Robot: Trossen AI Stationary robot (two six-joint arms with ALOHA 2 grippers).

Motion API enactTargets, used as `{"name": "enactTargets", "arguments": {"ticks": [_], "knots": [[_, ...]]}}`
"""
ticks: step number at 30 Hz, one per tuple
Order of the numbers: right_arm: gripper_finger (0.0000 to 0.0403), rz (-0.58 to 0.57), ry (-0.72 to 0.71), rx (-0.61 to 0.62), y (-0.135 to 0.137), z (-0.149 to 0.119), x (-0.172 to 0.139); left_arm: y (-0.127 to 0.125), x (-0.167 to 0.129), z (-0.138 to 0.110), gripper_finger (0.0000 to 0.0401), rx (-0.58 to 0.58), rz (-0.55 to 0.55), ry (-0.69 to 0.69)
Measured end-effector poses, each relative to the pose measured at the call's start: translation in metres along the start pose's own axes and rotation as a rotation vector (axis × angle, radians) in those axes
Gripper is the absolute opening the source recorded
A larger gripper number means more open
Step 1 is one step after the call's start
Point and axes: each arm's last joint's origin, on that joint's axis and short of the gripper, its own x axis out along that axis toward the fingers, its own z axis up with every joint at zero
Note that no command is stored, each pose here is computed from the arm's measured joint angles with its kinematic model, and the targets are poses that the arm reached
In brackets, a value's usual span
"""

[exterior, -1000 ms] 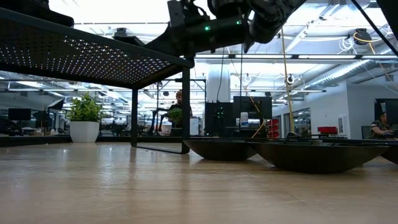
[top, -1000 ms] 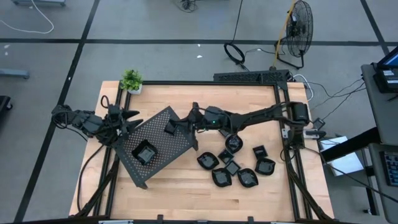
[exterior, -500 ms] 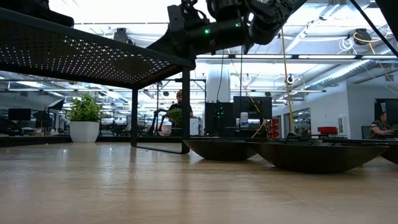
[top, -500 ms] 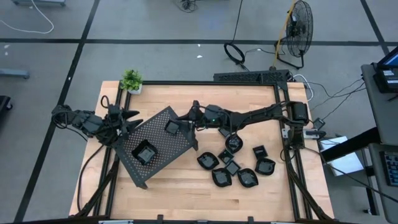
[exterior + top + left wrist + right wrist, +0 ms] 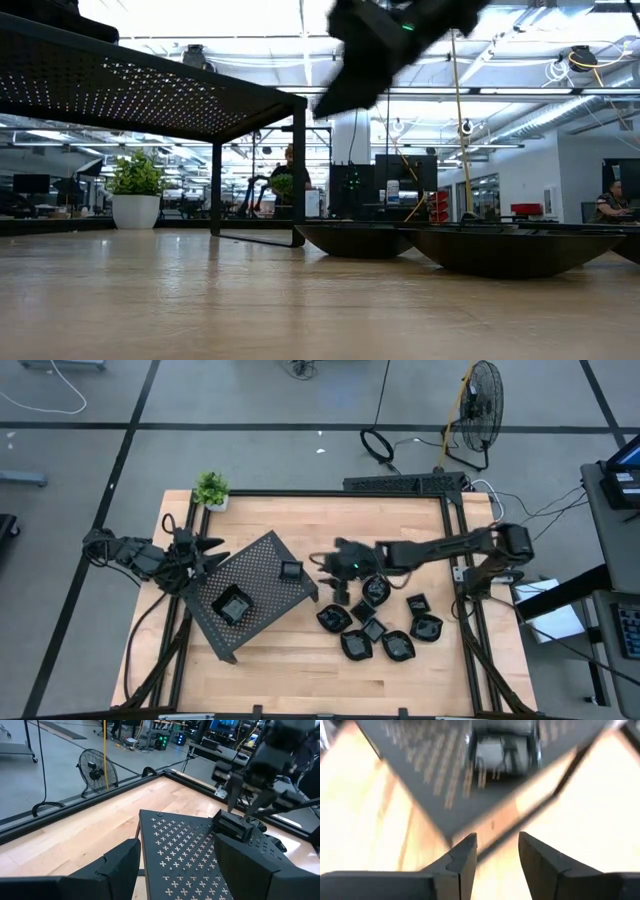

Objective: Pick & Place Mini shaped plates
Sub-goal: Put the square plate on the shelf

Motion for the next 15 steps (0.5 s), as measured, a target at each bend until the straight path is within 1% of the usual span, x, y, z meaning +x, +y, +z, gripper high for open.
{"name": "enactTargets", "arguments": {"ticks": [2, 5, 7, 9, 11, 15], "knots": [[0.0136, -0.052, 0.031, -0.002, 0.006, -0.017, -0.007, 0.000, 0.000, 0.000, 0.0255, 0.000, 0.001, 0.000], [0.0138, -0.146, -0.010, -0.012, 0.010, -0.035, -0.015, 0.000, 0.000, 0.000, 0.0255, 0.000, -0.001, 0.000], [0.0138, -0.148, -0.051, -0.015, 0.012, -0.044, -0.018, 0.000, 0.000, 0.000, 0.0255, 0.000, -0.004, 0.002], [0.0138, -0.112, -0.122, -0.031, 0.013, -0.047, -0.022, 0.000, 0.000, 0.000, 0.0255, 0.000, -0.004, 0.002], [0.0138, -0.086, -0.205, -0.041, 0.014, -0.045, -0.022, 0.000, 0.000, 0.000, 0.0255, 0.000, -0.010, 0.005], [0.0134, -0.108, -0.295, -0.088, 0.006, -0.037, -0.022, -0.001, 0.000, 0.000, 0.0255, 0.000, -0.026, 0.014]]}}
